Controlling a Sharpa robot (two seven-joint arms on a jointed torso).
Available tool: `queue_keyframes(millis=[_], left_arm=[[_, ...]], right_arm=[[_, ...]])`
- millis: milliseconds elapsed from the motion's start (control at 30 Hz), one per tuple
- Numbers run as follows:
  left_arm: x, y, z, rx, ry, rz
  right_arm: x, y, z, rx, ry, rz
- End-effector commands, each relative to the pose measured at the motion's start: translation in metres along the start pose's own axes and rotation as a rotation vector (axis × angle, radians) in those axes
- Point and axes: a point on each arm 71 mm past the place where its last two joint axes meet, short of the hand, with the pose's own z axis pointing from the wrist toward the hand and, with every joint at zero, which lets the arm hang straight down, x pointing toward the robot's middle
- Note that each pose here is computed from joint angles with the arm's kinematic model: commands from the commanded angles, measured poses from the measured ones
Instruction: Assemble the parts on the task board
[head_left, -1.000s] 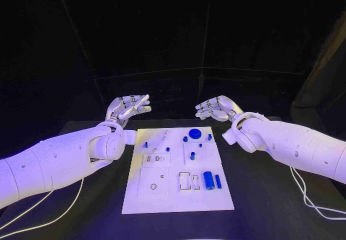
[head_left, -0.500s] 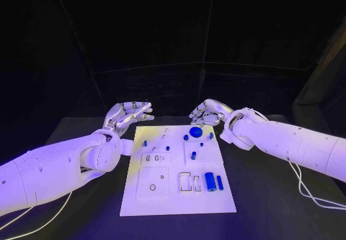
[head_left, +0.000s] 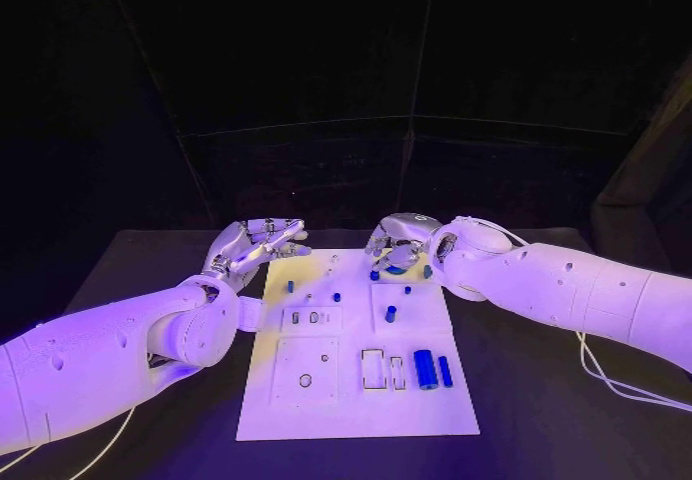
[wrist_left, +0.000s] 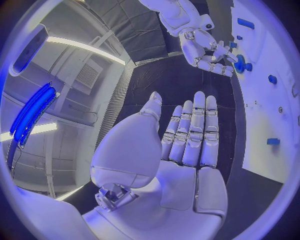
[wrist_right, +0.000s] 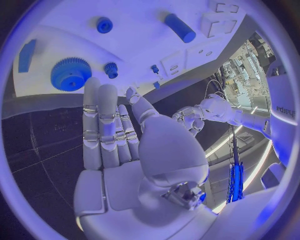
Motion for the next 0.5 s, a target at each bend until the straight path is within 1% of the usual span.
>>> queue_keyframes(millis=[33,500], left_arm=[[0.0029,-0.0020,-0.0007,0.006,0.024,-0.009],[0.0015,-0.0017,-0.0010,-0.001,0.028,-0.012]], right_arm=[[0.0017,0.0007,0.0014,0.026,0.061,-0.088],[0.0053,0.0021,0.0030,0.040,0.126,-0.114]])
